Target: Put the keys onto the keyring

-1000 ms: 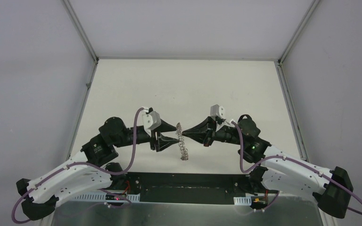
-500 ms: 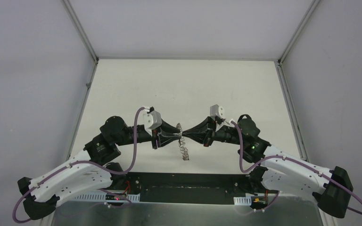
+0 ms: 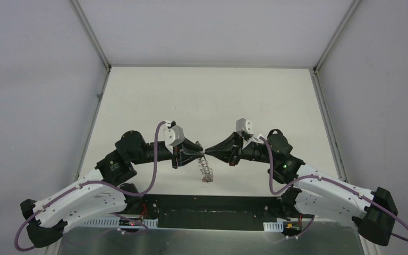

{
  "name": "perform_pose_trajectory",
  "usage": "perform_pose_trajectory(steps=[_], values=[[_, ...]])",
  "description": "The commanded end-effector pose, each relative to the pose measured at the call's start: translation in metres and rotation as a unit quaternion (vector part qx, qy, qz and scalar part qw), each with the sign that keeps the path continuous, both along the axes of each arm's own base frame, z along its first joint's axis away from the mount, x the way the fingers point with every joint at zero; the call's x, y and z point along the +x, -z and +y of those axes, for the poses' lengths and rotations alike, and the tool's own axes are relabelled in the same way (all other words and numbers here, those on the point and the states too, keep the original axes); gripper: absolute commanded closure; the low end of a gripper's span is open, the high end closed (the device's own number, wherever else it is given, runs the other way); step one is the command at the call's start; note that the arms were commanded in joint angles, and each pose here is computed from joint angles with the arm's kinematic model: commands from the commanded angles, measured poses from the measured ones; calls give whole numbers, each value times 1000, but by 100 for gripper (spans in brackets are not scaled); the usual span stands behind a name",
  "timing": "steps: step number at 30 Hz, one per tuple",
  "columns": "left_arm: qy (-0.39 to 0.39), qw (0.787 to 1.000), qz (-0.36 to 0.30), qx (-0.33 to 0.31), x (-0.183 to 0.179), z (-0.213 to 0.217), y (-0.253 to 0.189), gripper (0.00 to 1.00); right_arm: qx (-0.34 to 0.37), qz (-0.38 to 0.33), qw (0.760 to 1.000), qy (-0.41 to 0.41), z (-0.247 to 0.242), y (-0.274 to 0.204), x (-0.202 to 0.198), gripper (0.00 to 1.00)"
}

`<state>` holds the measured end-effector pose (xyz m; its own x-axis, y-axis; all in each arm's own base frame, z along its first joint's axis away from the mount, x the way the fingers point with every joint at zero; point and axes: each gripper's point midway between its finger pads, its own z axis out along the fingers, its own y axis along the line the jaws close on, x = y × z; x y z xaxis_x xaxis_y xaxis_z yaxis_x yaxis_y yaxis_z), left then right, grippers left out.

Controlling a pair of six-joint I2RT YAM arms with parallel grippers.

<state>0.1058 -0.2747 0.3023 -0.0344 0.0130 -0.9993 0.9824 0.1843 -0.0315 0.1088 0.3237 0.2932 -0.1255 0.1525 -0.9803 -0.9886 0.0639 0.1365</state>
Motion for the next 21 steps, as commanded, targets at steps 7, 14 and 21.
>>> perform_pose_trajectory(steps=[7,14,21], values=[[-3,1000,-2,14,-1,5,4,85,55,-31,998,-8,-1,-40,-5,100],[-11,1000,-7,8,2,6,-3,100,50,-23,998,-10,0,-36,-5,100],[-17,1000,-10,22,2,10,-6,100,40,-17,999,12,-6,-31,-1,77]])
